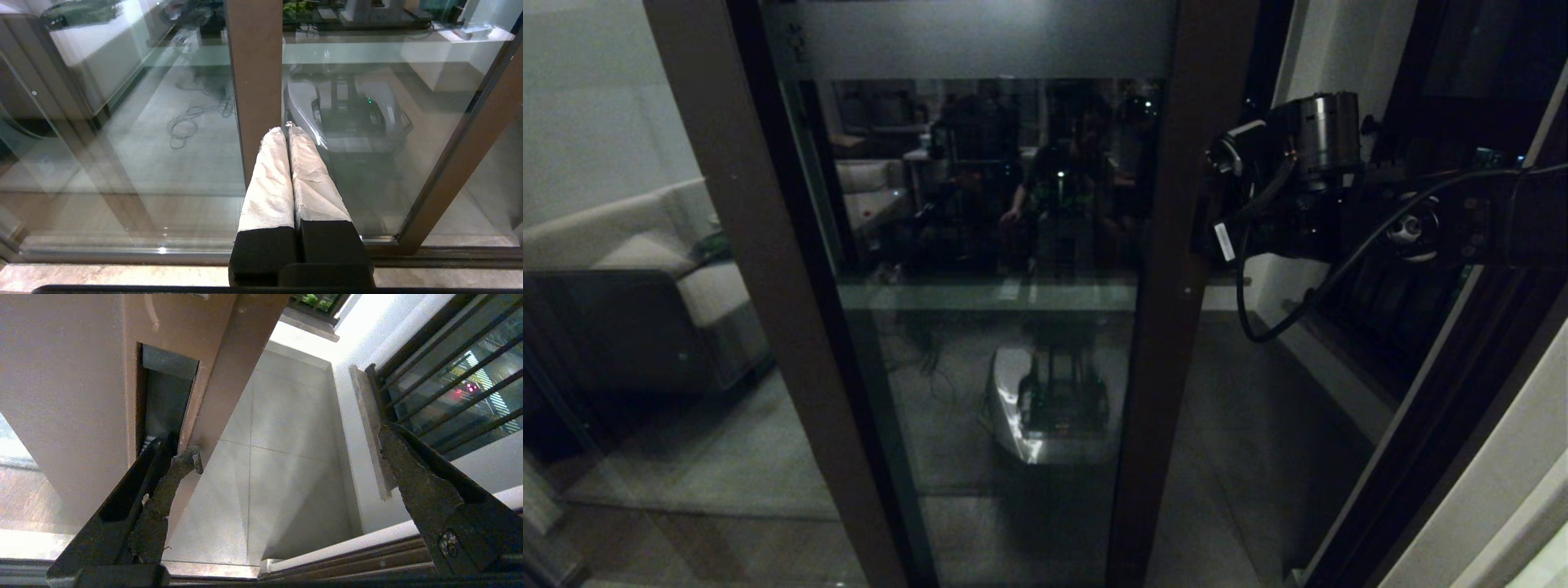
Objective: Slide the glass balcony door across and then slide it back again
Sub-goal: Close the slid door
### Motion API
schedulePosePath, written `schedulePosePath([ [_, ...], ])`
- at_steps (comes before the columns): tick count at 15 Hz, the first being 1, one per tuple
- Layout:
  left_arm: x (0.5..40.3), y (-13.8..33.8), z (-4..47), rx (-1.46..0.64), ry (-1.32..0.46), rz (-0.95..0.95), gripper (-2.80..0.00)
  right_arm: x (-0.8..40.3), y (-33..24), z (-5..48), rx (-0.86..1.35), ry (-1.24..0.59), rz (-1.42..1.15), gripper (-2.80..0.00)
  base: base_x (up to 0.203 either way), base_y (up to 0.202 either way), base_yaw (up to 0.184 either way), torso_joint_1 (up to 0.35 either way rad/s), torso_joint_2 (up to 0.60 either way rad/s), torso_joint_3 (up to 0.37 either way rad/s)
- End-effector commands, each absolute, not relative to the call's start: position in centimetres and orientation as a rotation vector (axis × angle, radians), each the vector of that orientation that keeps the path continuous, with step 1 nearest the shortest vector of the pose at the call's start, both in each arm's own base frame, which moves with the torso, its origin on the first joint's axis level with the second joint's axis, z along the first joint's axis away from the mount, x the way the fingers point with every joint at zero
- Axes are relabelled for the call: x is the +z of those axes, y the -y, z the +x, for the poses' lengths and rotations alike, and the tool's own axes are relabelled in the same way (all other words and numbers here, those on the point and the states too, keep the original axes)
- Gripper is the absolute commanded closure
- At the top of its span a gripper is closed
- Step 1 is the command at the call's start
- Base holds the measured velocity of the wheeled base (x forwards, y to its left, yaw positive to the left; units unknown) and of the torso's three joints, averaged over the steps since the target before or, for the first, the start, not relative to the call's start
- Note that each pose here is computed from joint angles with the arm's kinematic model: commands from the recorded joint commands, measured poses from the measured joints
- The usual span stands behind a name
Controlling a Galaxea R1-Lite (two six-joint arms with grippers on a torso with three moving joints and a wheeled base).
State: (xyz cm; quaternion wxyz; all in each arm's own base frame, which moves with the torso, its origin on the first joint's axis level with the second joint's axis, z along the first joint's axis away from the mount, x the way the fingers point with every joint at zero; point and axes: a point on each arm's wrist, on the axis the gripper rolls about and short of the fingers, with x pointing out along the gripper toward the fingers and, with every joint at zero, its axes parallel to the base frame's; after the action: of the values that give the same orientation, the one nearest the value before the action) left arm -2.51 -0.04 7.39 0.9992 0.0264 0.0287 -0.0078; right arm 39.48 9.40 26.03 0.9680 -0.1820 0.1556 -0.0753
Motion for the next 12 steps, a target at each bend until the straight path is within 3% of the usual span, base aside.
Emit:
schedulePosePath([
  [1, 7.4, 0.0, -2.5, -0.015, -0.058, 0.053, 0.00, 25.8, -9.2, 39.6, -0.167, -0.318, -0.369, -2.80, 0.000, 0.000, 0.000, 0.000, 0.00, 0.000],
  [12, 7.4, 0.0, -2.5, -0.015, -0.058, 0.053, 0.00, 26.3, -9.1, 37.3, -0.125, -0.256, -0.328, -2.80, 0.000, 0.000, 0.000, 0.000, 0.00, 0.000],
])
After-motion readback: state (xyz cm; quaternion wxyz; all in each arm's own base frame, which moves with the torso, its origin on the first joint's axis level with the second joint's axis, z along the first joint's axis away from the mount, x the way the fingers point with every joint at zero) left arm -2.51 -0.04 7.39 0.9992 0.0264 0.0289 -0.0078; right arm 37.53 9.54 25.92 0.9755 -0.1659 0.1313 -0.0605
